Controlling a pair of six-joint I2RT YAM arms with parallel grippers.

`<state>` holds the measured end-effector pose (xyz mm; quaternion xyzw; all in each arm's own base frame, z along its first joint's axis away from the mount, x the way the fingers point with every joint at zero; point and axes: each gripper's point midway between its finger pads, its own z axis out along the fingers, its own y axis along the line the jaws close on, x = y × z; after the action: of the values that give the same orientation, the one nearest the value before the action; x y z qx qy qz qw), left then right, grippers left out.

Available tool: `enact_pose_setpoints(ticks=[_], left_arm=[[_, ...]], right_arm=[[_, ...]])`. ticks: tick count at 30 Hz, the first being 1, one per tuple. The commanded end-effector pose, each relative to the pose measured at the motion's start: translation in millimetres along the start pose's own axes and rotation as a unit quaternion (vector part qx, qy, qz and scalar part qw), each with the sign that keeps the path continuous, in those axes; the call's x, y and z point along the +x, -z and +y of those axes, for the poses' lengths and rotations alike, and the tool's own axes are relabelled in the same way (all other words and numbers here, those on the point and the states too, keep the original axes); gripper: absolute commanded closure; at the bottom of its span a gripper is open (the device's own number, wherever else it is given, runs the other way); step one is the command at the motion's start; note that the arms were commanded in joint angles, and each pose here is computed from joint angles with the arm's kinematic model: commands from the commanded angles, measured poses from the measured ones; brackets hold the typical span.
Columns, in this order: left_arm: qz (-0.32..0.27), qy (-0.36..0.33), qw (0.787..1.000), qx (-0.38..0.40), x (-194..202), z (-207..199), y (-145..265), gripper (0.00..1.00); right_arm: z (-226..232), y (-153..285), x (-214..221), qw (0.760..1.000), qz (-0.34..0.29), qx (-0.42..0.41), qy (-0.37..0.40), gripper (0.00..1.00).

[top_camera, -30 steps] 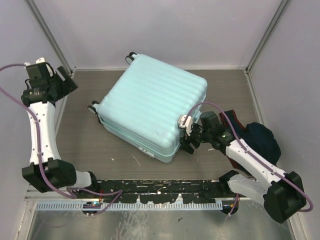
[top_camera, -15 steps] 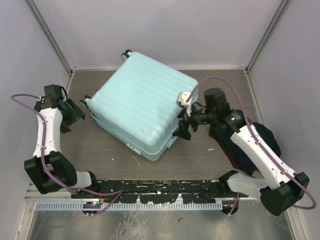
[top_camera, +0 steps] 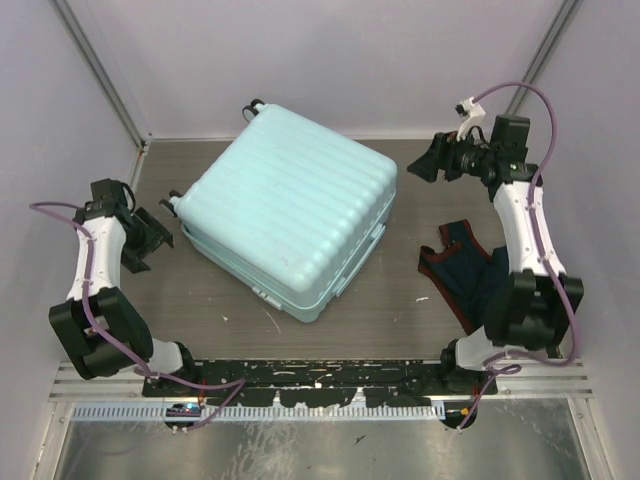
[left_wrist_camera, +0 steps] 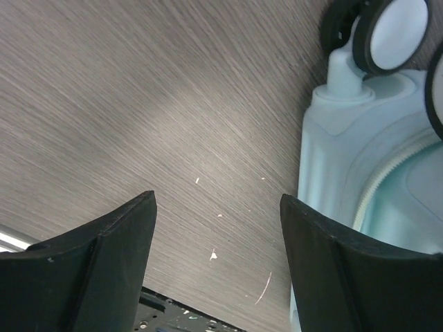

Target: Pack the luggage

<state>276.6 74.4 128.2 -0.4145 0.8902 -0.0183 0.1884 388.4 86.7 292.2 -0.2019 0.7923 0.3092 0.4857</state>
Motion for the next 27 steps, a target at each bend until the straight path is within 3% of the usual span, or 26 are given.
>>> enact_pose_setpoints(ticks=[1, 5, 13, 20, 27], left_arm=[[-0.001, 0.027, 1.0, 0.0, -5, 14, 0, 0.27], [0.022, 0.036, 0.999, 0.007, 2, 21, -4, 0.27], [0.056, 0.04, 0.989, 0.134, 6, -24, -19, 0.29], [0.071, 0.018, 0.984, 0.163, -12, -49, -41, 0.31], [0.076, -0.047, 0.982, 0.164, -26, -79, -59, 0.34]], right_arm=[[-62, -19, -50, 0.994, -0.062, 0.078, -0.047, 0.25], [-100, -50, -48, 0.991, -0.048, 0.084, -0.088, 0.26], [-132, -122, -5, 0.988, -0.002, 0.044, -0.15, 0.27], [-83, -166, 42, 0.988, 0.052, -0.04, -0.136, 0.27], [-23, -159, 97, 0.98, 0.104, -0.104, -0.135, 0.28]])
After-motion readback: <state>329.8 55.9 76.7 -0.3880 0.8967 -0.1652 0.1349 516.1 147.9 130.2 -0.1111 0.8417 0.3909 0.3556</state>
